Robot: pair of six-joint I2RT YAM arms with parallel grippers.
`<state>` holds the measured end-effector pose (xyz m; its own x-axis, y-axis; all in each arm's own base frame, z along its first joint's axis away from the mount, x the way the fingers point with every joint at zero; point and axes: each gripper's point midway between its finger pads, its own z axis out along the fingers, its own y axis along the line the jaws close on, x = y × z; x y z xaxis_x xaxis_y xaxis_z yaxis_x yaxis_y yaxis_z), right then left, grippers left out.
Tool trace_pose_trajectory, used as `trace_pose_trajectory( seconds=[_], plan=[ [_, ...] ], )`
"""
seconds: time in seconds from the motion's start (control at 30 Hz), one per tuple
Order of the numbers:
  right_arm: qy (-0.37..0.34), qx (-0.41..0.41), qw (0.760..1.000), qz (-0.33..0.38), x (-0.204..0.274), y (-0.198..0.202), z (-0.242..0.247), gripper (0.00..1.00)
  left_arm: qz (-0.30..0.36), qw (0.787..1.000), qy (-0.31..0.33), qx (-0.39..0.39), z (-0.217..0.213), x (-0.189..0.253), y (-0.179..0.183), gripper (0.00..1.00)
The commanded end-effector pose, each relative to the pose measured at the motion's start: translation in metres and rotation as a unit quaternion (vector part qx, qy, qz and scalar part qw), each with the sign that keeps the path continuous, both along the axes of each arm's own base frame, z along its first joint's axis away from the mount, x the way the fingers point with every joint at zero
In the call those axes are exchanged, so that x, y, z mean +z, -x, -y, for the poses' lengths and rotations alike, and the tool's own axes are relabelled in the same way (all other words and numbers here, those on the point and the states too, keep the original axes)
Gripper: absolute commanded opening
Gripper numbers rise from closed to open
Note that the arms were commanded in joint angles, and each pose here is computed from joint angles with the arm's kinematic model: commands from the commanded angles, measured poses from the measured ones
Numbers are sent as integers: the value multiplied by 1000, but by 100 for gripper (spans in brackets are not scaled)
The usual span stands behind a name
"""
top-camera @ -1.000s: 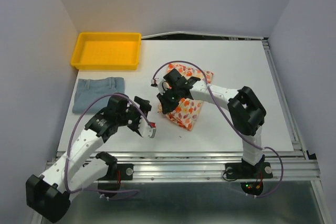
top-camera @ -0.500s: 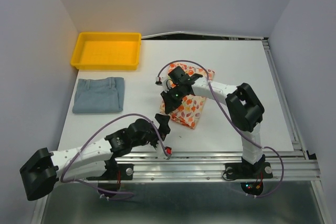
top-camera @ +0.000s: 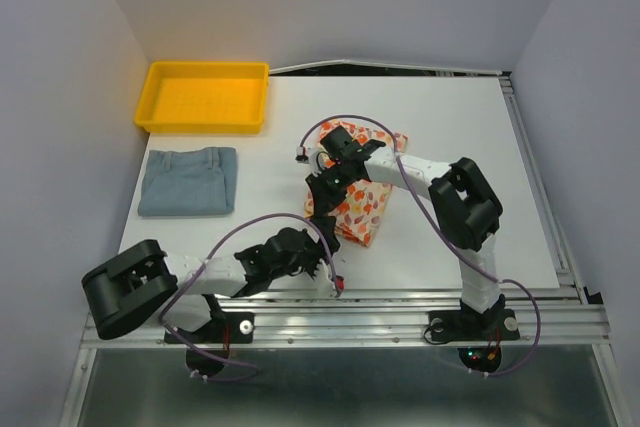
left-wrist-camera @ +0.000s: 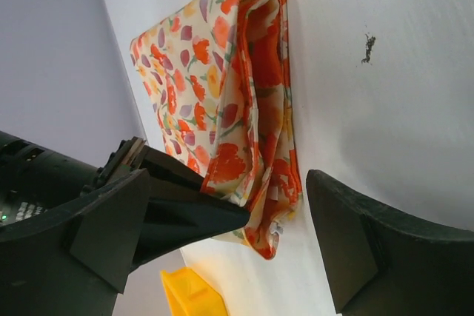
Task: Fold and stack the skirts
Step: Fold the skirt
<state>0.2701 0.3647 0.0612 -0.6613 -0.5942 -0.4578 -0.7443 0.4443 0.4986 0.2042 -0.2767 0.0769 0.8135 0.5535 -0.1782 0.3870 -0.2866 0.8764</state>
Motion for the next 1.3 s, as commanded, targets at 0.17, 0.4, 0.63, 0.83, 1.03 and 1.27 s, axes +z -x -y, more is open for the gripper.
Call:
trace_pose_trajectory(
  seconds=[0.17, 0.4, 0.63, 0.83, 1.03, 1.27],
  plan=[
    [-17, 7, 1000, -13, 7, 1, -2, 1, 24, 999, 16, 27, 13, -2, -25, 98],
    [21, -11, 1000, 15, -8, -12, 7, 4, 31, 998, 56, -8, 15, 21, -16, 98],
    [54, -47, 997, 36, -21, -27, 13, 52, -88, 983, 115, -108, 5, 87, 56, 98],
    [92, -42, 991, 88, -34, -22, 3, 57, -122, 980, 140, -69, -16, 101, 63, 98],
    [138, -45, 979, 142, -43, -18, 3, 59, -167, 965, 201, 10, -9, 127, 42, 98],
    [151, -48, 971, 179, -29, -17, -11, 64, -176, 960, 219, -9, -15, 140, 54, 98]
  ],
)
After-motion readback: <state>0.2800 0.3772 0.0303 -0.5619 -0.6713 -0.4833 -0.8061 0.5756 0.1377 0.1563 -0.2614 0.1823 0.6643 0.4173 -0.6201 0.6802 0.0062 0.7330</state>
